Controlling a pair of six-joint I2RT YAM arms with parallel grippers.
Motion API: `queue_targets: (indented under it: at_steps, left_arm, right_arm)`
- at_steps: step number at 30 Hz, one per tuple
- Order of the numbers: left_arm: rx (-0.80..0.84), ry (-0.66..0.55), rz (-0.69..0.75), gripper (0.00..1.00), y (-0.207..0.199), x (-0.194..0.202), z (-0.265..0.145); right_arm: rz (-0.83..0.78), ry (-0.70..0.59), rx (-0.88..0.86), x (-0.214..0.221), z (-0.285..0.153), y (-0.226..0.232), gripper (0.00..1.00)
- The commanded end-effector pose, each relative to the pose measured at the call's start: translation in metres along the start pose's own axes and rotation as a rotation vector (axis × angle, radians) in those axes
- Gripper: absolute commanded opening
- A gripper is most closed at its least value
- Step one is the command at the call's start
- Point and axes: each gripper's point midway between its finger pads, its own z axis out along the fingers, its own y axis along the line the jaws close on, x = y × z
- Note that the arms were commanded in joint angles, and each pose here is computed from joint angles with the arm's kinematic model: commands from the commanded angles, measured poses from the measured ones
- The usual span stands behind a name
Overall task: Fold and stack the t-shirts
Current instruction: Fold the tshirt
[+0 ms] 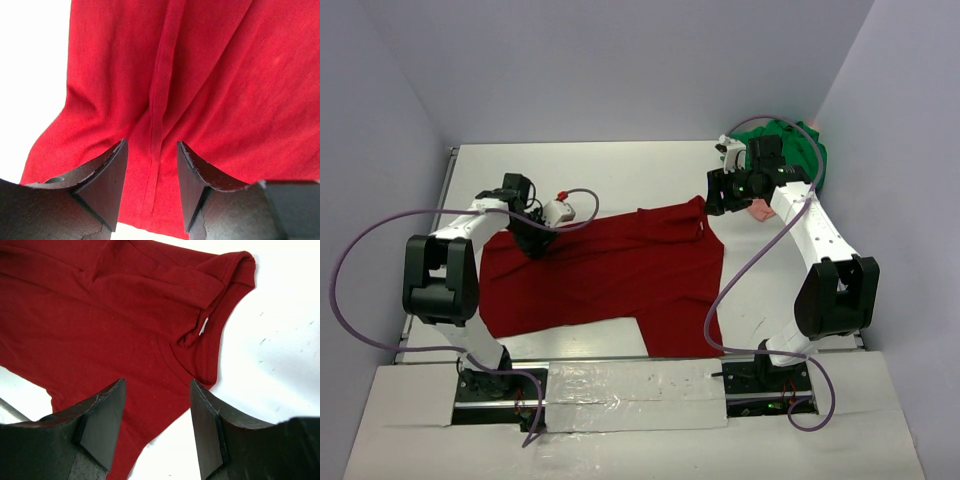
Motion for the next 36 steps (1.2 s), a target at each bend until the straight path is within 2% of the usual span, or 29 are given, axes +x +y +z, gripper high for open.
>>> queue_targets:
  at_steps: [1,9,20,23,30,32,36]
  left_arm:
    - [-0.046,-0.131,0.014,0.53,0.010,-0.041,-0.010]
    - [-0.037,-0.179,0.023,0.53,0.007,-0.066,-0.001]
    - [0.001,-0.156,-0.002,0.50,-0.001,-0.062,0.019]
    - [0.007,-0.150,-0.010,0.45,-0.002,-0.060,0.023]
    - [0.016,-0.152,-0.029,0.11,-0.006,-0.058,0.028]
    - [0.019,-0.154,-0.035,0.06,-0.007,-0.058,0.029]
    - [0.023,-0.163,-0.041,0.04,-0.011,-0.057,0.027]
  right_arm:
    - [-0.017,-0.013,-0.004,-0.006,-0.004,-0.001,0.61]
    - [-0.021,-0.017,0.000,-0.006,-0.005,-0.001,0.61]
    - [-0.028,-0.024,0.007,-0.007,-0.009,0.000,0.61]
    - [-0.029,-0.028,0.011,-0.008,-0.010,-0.001,0.61]
    - [-0.029,-0.029,0.017,-0.008,-0.011,-0.002,0.61]
    - [-0.031,-0.033,0.018,-0.009,-0.012,-0.001,0.61]
    - [-0.032,-0.034,0.018,-0.009,-0.012,-0.001,0.61]
